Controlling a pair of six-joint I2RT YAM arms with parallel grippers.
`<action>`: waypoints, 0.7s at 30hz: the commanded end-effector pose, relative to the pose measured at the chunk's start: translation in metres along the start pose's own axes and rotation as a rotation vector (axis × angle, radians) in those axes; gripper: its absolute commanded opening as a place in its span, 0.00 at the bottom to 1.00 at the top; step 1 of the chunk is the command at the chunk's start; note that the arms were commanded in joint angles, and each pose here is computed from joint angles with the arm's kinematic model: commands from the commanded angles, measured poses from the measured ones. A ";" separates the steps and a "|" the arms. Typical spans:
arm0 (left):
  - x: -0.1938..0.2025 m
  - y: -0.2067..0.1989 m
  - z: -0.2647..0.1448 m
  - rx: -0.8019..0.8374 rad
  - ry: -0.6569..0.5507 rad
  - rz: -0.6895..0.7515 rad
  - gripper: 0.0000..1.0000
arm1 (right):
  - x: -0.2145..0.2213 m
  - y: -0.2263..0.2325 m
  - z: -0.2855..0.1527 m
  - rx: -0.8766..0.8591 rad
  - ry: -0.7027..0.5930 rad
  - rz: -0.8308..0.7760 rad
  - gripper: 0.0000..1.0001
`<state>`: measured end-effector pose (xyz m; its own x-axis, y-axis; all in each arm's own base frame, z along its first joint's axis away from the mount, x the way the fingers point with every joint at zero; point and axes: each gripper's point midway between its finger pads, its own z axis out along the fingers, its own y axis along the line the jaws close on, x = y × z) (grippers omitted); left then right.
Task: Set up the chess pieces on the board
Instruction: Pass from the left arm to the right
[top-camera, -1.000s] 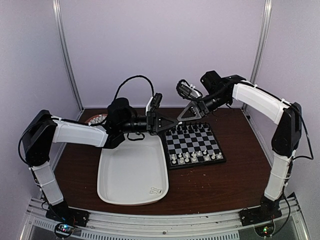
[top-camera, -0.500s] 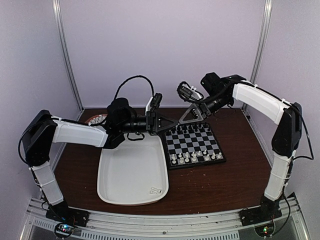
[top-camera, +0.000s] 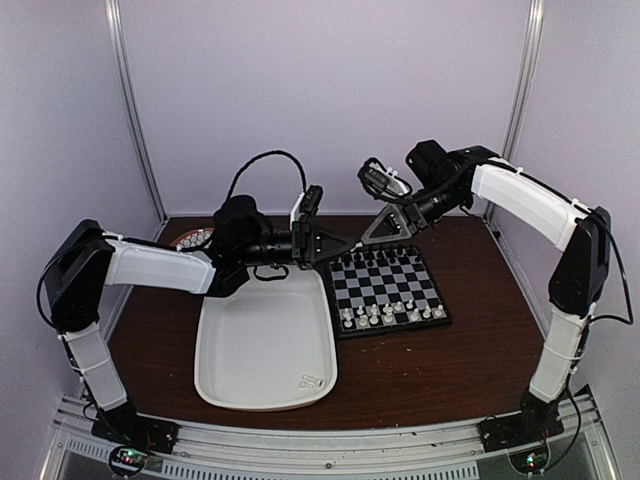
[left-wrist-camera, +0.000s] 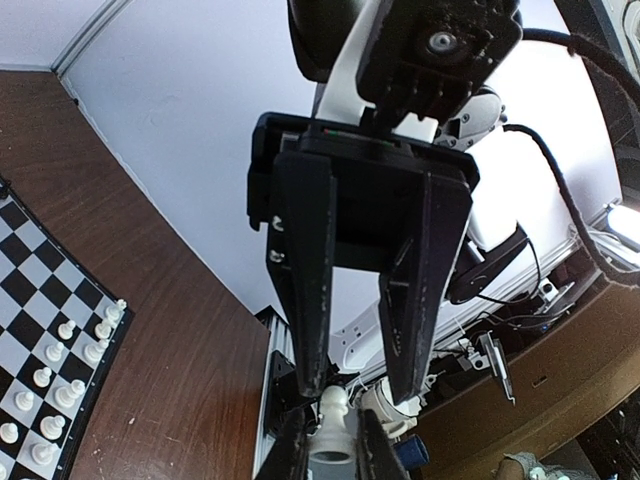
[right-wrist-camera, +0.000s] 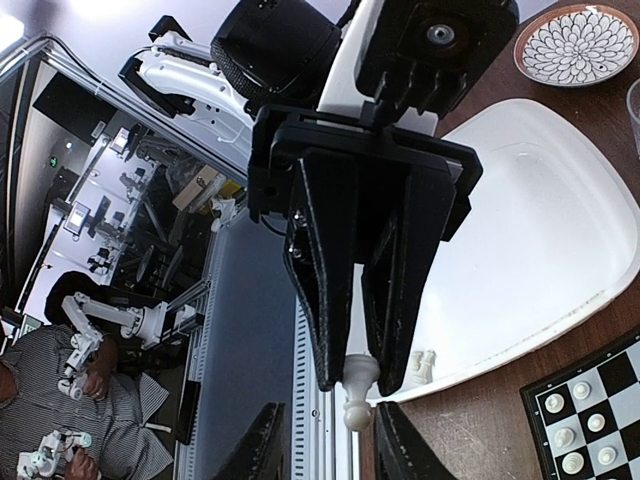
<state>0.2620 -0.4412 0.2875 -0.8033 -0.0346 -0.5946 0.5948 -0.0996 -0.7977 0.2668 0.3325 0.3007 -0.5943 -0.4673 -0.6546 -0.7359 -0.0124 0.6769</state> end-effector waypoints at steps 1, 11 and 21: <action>-0.007 -0.003 -0.001 0.025 -0.026 0.028 0.08 | -0.002 0.000 -0.001 0.011 -0.008 -0.007 0.33; -0.007 -0.001 -0.001 0.025 -0.031 0.027 0.07 | 0.002 -0.003 0.007 0.016 0.018 -0.004 0.26; -0.005 0.001 -0.001 0.026 -0.032 0.022 0.08 | 0.003 -0.005 0.010 0.021 0.025 -0.005 0.18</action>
<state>0.2621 -0.4413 0.2898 -0.8032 -0.0417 -0.5943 0.5948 -0.1125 -0.7960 0.2670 0.3369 0.2962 -0.5855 -0.4807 -0.6527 -0.7473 0.0082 0.6644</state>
